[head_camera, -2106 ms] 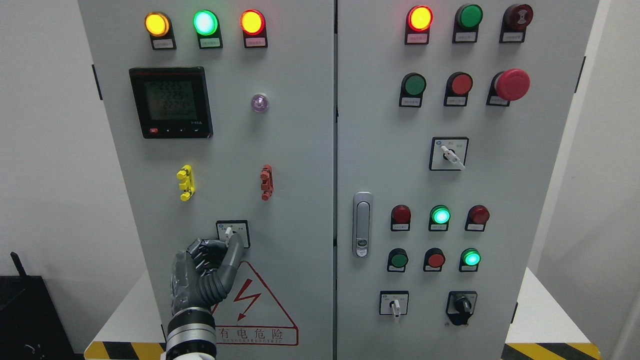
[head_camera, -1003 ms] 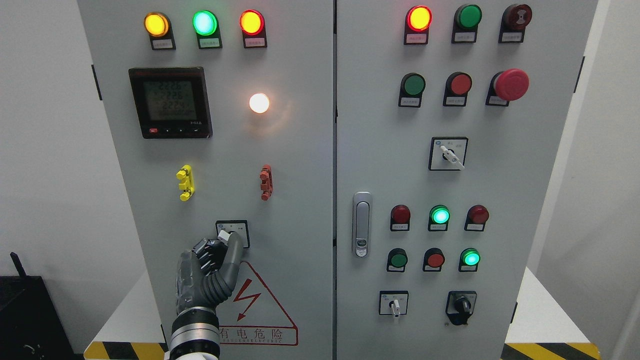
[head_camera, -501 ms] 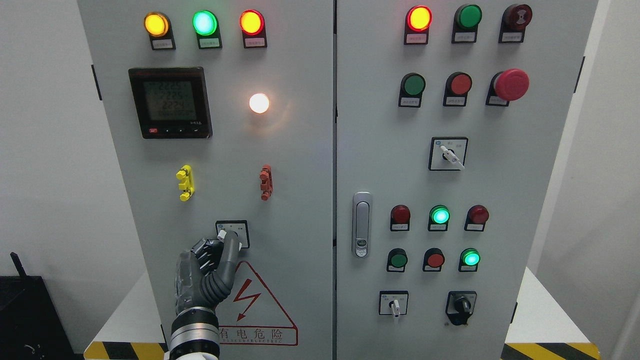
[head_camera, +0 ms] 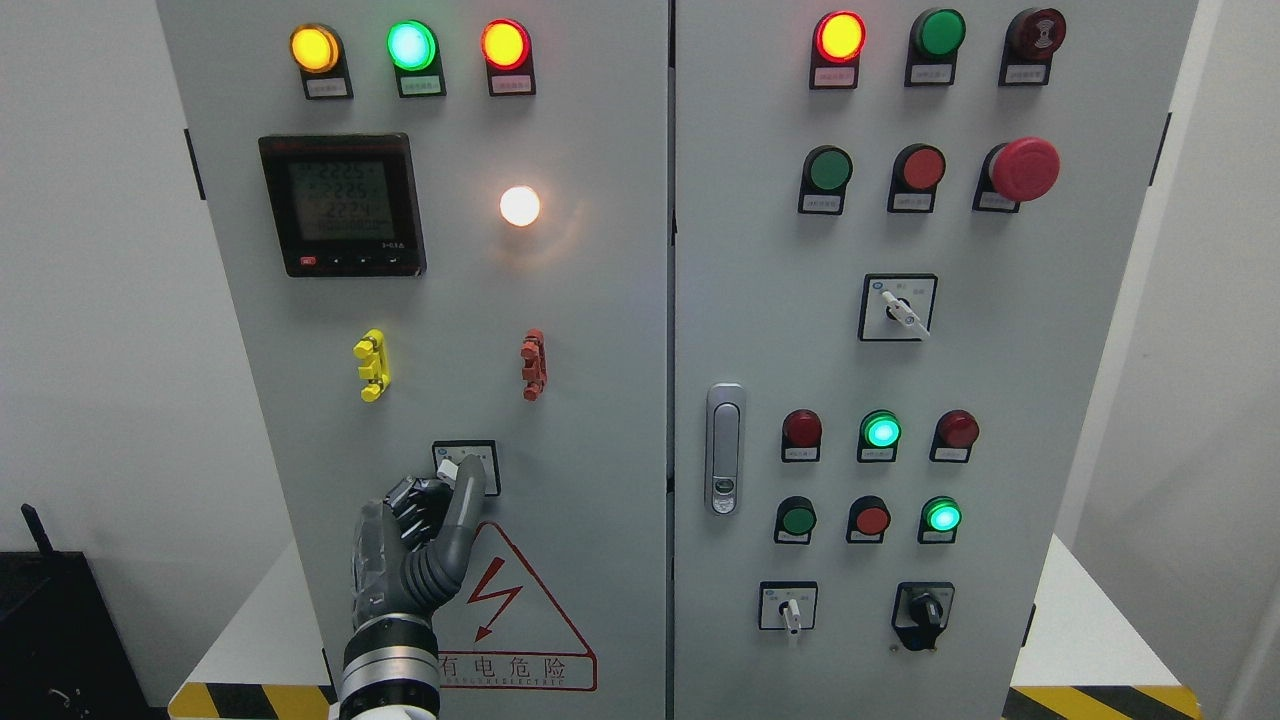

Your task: Turn on light switch 1

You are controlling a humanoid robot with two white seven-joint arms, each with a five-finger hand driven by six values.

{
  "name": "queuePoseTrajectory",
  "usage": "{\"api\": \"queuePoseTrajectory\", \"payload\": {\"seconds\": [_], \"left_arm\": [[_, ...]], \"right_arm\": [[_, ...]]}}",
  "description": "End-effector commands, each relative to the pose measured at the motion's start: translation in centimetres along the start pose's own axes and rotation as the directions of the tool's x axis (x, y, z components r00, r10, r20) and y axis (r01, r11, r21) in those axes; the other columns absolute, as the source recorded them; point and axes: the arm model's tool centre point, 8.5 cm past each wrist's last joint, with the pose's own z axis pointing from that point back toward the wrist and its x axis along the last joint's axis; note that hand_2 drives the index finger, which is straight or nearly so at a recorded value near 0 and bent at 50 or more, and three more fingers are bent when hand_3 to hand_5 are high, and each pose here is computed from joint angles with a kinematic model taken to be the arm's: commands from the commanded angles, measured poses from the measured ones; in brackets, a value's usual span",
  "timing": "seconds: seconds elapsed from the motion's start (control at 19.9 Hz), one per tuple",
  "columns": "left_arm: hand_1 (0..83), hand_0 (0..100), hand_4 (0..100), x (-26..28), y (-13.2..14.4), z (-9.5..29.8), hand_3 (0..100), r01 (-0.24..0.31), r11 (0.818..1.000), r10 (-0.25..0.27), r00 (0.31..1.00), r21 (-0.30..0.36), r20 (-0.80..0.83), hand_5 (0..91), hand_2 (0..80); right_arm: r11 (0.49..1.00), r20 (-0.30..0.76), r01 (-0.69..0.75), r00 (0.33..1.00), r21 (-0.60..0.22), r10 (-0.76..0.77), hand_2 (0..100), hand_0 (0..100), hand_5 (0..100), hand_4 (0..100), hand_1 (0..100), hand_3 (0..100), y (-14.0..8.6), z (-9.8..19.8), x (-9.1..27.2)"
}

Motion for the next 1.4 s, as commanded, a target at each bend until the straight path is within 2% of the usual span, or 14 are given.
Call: {"api": "queuePoseTrajectory", "payload": {"seconds": [0.0,0.7,0.95,1.15,1.3,1.35], "left_arm": [[43.4,10,74,-0.3,0.0,0.1,71,0.001,1.0,-0.001,1.0,-0.002,-0.003,60.4,61.8],[43.5,7,74,-1.5,0.1,2.7,72,-0.001,1.0,0.002,0.999,-0.028,0.033,61.5,62.4],[43.2,8,75,-2.9,1.3,4.8,74,-0.02,1.0,0.023,0.992,-0.02,0.12,62.9,62.8],[42.0,7,78,-6.3,2.7,7.2,76,-0.012,1.0,0.015,0.991,-0.023,0.133,67.8,61.6],[38.5,9,83,-12.3,4.0,11.1,81,-0.002,0.995,0.013,0.995,-0.101,0.101,72.4,61.0],[36.7,9,83,-14.7,4.9,12.6,83,-0.003,0.994,0.013,0.996,-0.112,0.083,70.4,60.2]], "right_arm": [[1.0,0.0,0.0,1.0,0.003,0.0,0,30,0,0,0,0,0.0,0.0,0.0],[1.0,0.0,0.0,1.0,0.003,0.0,0,30,0,0,0,0,0.0,0.0,0.0],[1.0,0.0,0.0,1.0,0.003,0.0,0,30,0,0,0,0,0.0,0.0,0.0],[1.0,0.0,0.0,1.0,0.003,0.0,0,30,0,0,0,0,0.0,0.0,0.0],[1.0,0.0,0.0,1.0,0.003,0.0,0,30,0,0,0,0,0.0,0.0,0.0],[1.0,0.0,0.0,1.0,0.003,0.0,0,30,0,0,0,0,0.0,0.0,0.0]]}}
